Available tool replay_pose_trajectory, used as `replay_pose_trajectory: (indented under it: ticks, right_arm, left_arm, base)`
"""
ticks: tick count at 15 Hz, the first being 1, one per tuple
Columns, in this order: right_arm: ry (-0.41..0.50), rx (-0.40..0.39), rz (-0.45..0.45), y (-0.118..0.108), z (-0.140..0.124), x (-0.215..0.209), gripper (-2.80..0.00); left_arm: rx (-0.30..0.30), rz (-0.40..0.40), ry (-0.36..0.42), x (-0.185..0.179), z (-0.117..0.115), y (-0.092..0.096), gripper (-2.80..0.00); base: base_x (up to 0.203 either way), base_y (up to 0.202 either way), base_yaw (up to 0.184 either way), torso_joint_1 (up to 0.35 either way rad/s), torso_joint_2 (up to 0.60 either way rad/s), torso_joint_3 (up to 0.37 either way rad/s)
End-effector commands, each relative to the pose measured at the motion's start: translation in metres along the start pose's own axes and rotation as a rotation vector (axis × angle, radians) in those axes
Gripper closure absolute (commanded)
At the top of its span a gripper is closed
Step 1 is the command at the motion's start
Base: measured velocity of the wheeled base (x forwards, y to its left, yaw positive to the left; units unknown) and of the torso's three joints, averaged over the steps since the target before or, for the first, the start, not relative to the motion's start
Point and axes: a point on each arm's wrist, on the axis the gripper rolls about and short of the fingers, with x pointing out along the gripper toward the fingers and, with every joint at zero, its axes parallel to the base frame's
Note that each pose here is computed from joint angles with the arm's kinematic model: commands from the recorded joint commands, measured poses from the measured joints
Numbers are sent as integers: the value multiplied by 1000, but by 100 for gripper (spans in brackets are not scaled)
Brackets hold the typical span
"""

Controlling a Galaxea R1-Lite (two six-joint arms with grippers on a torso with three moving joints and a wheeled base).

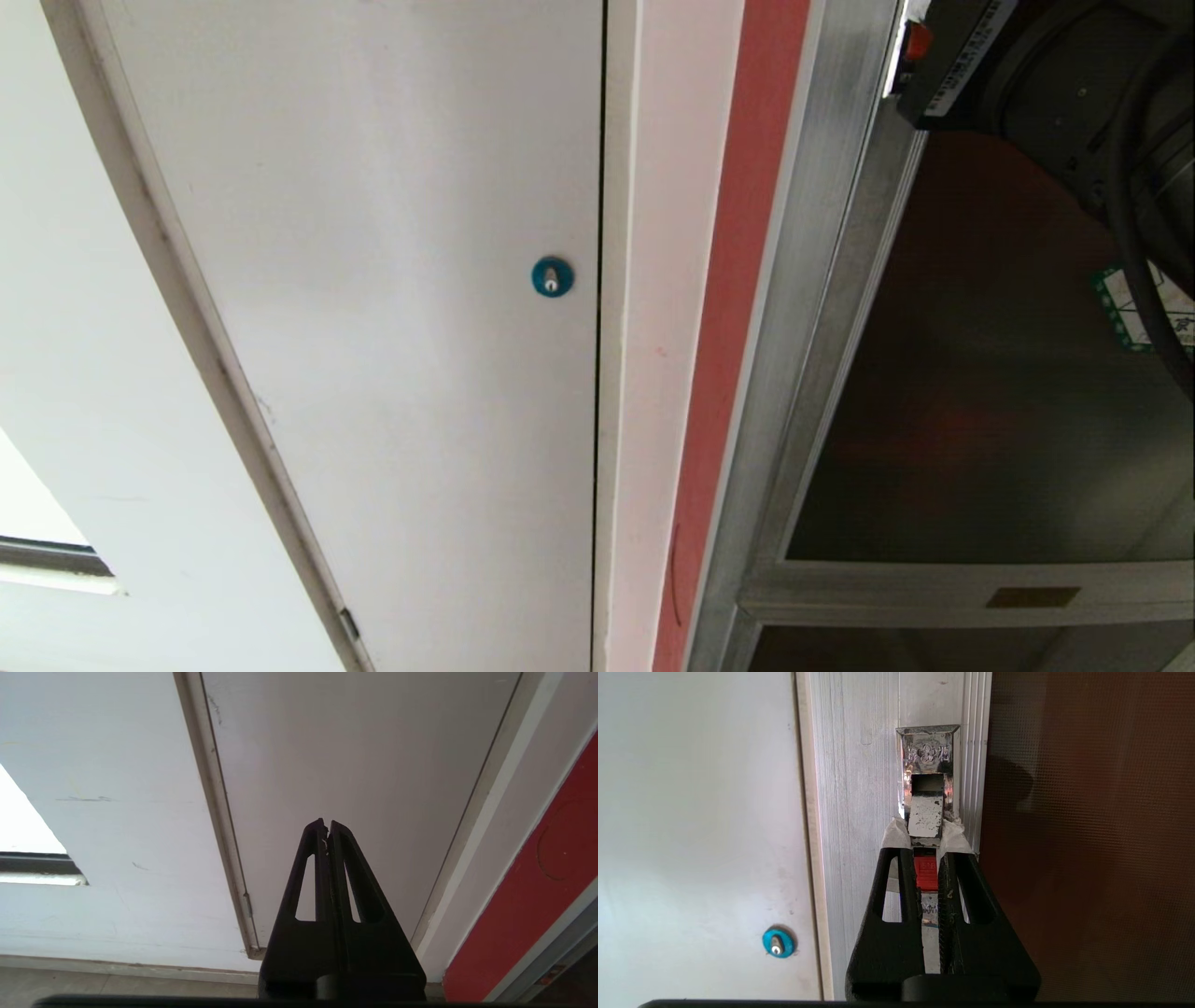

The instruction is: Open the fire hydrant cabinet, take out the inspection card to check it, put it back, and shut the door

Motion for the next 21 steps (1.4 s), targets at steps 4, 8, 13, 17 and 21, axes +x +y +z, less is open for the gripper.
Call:
replay_pose_trajectory:
  ticks: [4, 8, 13, 17, 21]
  right_arm:
    - [-27, 24, -1, -11, 18, -12, 0]
    - [-21, 27, 13, -17, 23, -23, 0]
    - [-31, 37, 17, -25, 28, -33, 0]
    - [-36, 46, 25, -34, 33, -47, 0]
    - [-22, 43, 42, -45, 35, -63, 0]
  left_arm:
    - [0, 0, 1, 0, 0, 0, 0]
    - [0, 0, 1, 0, 0, 0, 0]
    - [0, 0, 0, 0, 0, 0, 0]
    - [-1, 0, 0, 0, 0, 0, 0]
    - [0, 0, 1, 0, 0, 0, 0]
  base:
    - [0, 0, 0, 0, 0, 0]
    - [0, 0, 0, 0, 0, 0]
    - [0, 0, 0, 0, 0, 0]
    - [0, 0, 0, 0, 0, 0]
    - [0, 0, 0, 0, 0, 0]
